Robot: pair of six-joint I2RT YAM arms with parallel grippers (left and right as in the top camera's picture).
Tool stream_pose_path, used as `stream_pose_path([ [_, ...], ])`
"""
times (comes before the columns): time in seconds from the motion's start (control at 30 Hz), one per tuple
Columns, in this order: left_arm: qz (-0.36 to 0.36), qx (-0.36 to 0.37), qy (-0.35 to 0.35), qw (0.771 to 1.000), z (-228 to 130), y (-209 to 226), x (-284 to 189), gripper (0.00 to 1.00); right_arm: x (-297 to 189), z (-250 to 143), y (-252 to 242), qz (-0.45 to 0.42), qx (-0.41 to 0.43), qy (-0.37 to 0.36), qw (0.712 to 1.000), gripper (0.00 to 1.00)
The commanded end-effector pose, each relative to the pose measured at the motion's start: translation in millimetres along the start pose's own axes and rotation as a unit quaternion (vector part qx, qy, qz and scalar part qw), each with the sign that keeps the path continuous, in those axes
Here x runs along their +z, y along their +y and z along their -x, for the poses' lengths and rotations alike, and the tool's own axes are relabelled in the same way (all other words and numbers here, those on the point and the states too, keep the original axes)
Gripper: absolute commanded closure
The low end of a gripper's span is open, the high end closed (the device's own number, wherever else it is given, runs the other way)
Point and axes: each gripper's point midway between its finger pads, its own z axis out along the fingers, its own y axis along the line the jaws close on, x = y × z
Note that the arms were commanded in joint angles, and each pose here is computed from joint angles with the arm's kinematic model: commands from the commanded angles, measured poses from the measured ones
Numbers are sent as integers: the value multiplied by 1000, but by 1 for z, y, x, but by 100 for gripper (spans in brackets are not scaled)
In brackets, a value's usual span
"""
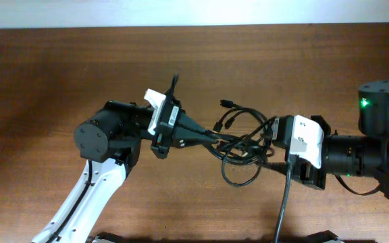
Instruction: Untangle cables
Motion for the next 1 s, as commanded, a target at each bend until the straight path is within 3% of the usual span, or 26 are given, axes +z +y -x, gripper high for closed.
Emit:
stream_pose_path([
  [0.0, 36, 27, -37, 998, 20, 10, 0, 100, -3, 5, 3, 2, 0, -9, 1000, 81],
  [0.03, 36, 26, -37, 998, 20, 10, 0, 100, -3, 5, 3, 1, 0, -9, 1000, 89],
  [0.1, 36, 24, -37, 998, 20, 11, -1, 100, -3, 5, 3, 1, 0, -8, 1000, 96],
  [0.27, 99, -55, -44, 993, 11, 41, -26, 100, -3, 2, 0, -6, 2, 0, 1000, 96],
  [0.43, 225, -216, -76, 947, -15, 93, -76, 100, -4, -6, -8, -30, 25, 22, 999, 96],
  [0.53, 243, -247, -79, 935, -23, 99, -87, 100, -4, -10, -13, -44, 37, 35, 998, 96],
  [0.63, 265, -276, -84, 920, -31, 105, -99, 100, -11, -33, -35, -117, 102, 95, 983, 96],
  [0.73, 270, -279, -85, 918, -31, 106, -102, 100, -25, -59, -56, -199, 156, 155, 955, 96],
  [0.83, 267, -279, -84, 919, -32, 105, -101, 100, -28, -65, -57, -210, 164, 169, 949, 96],
  [0.87, 261, -278, -81, 921, -32, 103, -100, 100, -27, -64, -56, -206, 164, 166, 950, 86],
  [0.93, 229, -237, -56, 943, -31, 91, -93, 100, -25, -61, -55, -199, 164, 159, 953, 46],
  [0.97, 204, -212, -41, 955, -29, 82, -89, 100, -24, -59, -54, -194, 163, 153, 955, 31],
])
